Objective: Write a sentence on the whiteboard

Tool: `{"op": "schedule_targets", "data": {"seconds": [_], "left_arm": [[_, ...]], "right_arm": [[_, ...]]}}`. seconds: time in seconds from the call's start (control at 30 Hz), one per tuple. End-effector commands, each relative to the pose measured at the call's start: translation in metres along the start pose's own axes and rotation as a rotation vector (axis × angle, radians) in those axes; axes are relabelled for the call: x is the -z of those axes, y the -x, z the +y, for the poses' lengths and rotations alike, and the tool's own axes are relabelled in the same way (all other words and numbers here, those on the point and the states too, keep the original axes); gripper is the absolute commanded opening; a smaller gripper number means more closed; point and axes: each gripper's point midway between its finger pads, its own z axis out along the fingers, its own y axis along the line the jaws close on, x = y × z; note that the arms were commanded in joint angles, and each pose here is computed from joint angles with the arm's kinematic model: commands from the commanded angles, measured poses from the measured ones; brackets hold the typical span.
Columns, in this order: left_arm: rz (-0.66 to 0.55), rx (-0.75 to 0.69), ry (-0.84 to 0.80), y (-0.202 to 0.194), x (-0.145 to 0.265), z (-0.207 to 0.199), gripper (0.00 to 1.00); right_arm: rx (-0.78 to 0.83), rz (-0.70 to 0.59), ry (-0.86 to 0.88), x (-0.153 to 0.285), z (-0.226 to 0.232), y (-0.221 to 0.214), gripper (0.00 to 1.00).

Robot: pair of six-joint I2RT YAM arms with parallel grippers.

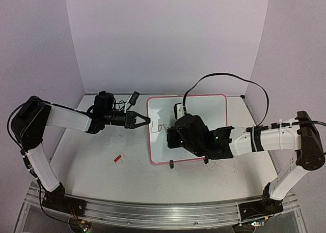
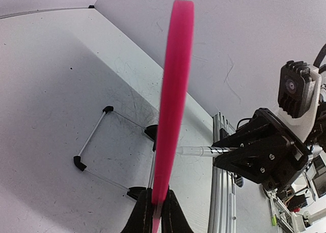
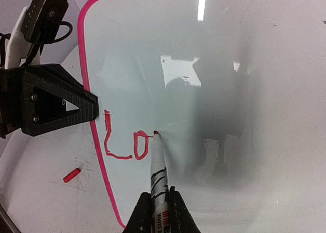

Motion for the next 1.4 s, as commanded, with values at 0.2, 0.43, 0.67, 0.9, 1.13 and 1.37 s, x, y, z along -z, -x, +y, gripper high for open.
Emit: {"op": "schedule_targets", "data": {"seconds": [0.2, 0.43, 0.67, 0.9, 1.13, 1.37], "left_arm": [[0.012, -0.019, -0.085, 0.007, -0.004, -0.022, 0.0], [0.014, -0.017, -0.085, 0.006, -0.005, -0.021, 0.0], [0.015, -0.016, -0.084, 0.006, -0.005, -0.02, 0.0], [0.016, -0.015, -0.086, 0.005, -0.005, -0.021, 0.0], [0.015, -0.014, -0.084, 0.005, -0.005, -0.02, 0.0], [0.017, -0.016, -0.086, 0.004, -0.005, -0.021, 0.0]], "right_arm": [[-0.02, -0.026, -0.017, -0.003, -0.002, 0.01, 0.0], [-0.033, 0.005, -0.025, -0.001, -0.006, 0.0, 0.0], [-0.034, 0.024, -0.022, 0.0, -0.005, -0.009, 0.0], [-0.043, 0.038, -0.026, 0.002, -0.008, -0.016, 0.0], [-0.044, 0.051, -0.025, 0.002, -0.007, -0.022, 0.0], [-0.05, 0.062, -0.027, 0.003, -0.008, -0.028, 0.0]]}}
